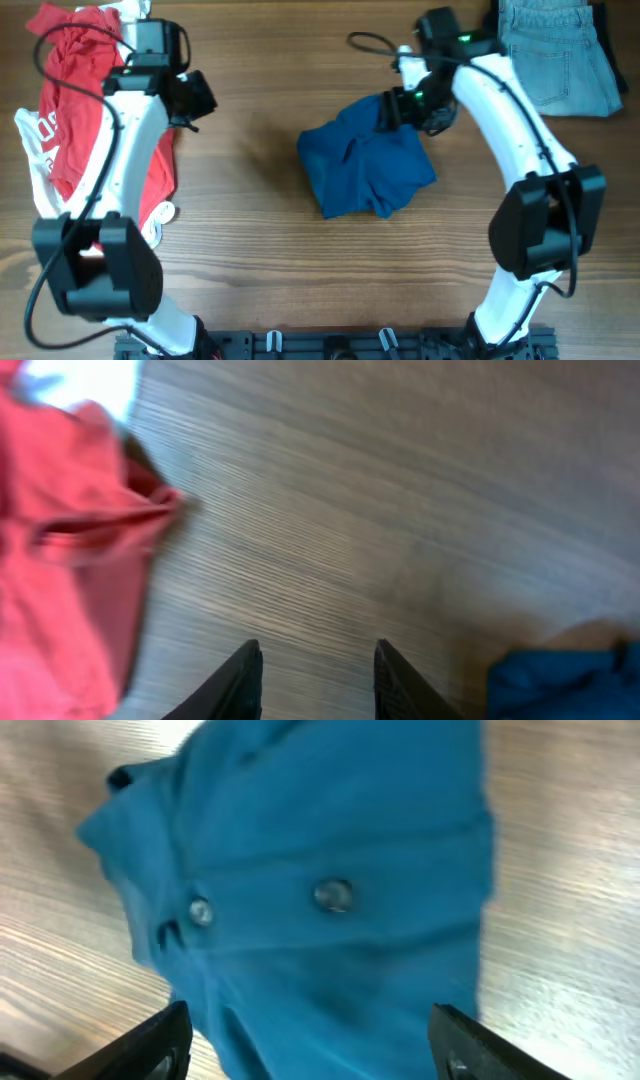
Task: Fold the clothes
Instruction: 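Grasp the folded teal bundle with the right gripper and lift it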
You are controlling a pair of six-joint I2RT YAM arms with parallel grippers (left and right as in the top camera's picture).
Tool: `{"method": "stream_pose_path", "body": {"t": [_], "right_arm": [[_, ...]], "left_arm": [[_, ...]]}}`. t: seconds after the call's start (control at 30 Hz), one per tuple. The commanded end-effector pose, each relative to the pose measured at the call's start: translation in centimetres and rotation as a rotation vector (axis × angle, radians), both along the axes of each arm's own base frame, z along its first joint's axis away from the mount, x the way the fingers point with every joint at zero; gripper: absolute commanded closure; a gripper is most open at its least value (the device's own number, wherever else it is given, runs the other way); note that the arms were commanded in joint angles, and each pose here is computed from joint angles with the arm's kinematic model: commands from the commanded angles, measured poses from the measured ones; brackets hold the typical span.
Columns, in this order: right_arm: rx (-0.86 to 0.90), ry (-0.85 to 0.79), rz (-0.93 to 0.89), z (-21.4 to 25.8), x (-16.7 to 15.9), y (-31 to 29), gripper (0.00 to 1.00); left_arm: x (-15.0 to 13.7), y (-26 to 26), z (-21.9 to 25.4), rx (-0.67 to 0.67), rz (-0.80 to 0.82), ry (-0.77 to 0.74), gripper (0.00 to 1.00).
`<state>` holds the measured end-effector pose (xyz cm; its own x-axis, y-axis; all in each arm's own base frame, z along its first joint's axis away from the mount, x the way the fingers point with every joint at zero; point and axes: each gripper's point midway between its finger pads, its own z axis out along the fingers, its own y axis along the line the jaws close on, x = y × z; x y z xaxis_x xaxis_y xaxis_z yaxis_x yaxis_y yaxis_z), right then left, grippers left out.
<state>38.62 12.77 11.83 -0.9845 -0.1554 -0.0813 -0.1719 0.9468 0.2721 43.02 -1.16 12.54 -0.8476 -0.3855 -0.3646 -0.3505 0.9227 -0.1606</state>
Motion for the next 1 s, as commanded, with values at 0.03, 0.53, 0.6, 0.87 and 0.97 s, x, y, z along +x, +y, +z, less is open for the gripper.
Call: {"method": "stream_pose_path", "body": {"t": [0.03, 0.53, 0.6, 0.87, 0.97], "right_arm": [[0.053, 0.023, 0.067, 0.4, -2.1, 2.0, 0.39], [-0.095, -0.005, -0.135, -9.3, -1.6, -3.5, 0.92], [-0.108, -0.049, -0.168, -9.2, -0.3, -5.0, 0.92], [-0.133, -0.199, -0.2, -8.6, 3.5, -8.2, 0.87], [-0.122, -0.26, -0.161, -7.9, 4.8, -7.9, 0.8]], "left_arm": [[0.4, -1.0, -1.9, -0.029, -0.031, 0.033, 0.62], [0.6, -0.9, -2.0, -0.027, -0.029, 0.029, 0.6], [0.6, -0.9, -2.0, -0.024, -0.028, 0.029, 0.59], [0.7, -0.1, -2.0, 0.019, -0.01, 0.027, 0.58], [0.7, 0.2, -2.0, 0.035, -0.003, 0.026, 0.56]]}}
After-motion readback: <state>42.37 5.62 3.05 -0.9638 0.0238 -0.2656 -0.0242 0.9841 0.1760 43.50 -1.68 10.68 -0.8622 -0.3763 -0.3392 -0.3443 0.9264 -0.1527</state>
